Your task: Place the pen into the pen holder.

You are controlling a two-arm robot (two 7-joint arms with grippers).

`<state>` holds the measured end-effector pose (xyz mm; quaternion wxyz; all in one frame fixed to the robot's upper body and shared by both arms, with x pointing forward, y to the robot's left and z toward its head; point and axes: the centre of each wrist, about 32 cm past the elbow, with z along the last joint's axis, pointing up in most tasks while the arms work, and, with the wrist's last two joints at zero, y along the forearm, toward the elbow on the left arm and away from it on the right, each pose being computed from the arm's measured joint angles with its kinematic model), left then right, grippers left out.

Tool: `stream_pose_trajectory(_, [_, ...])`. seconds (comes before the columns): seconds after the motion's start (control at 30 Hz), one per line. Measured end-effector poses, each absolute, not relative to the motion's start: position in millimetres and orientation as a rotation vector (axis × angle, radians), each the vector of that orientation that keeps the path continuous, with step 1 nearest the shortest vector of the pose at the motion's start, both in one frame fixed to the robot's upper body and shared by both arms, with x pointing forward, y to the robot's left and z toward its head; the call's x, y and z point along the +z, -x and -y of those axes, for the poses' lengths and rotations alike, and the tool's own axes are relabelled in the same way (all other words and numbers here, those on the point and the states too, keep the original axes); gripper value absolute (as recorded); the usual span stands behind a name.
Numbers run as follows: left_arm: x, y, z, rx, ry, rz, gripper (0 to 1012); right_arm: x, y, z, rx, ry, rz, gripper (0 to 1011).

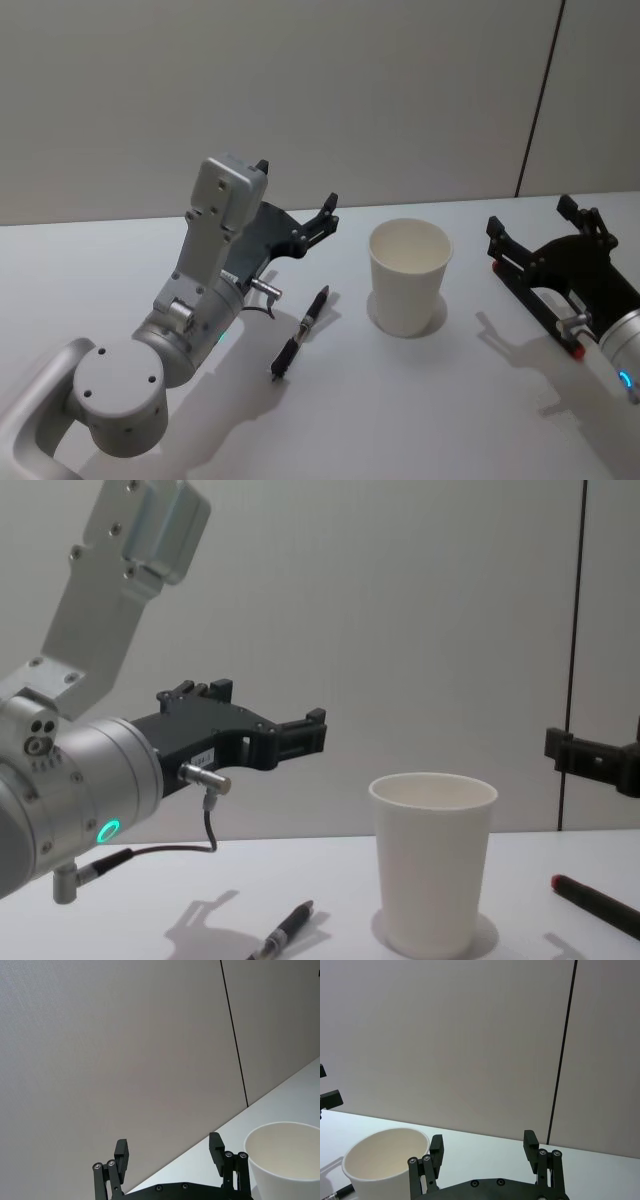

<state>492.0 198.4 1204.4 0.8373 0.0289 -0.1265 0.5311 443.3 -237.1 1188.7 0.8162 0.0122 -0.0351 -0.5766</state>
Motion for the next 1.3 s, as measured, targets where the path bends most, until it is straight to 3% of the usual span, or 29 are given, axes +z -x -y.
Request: stream_pose_trajectory(1.3, [1204.4,-492.0,-198.4,1.124,-0.061,0.268,1001,1188.7,-443.3,237.1,-1.23,-0.026,0.075,1001])
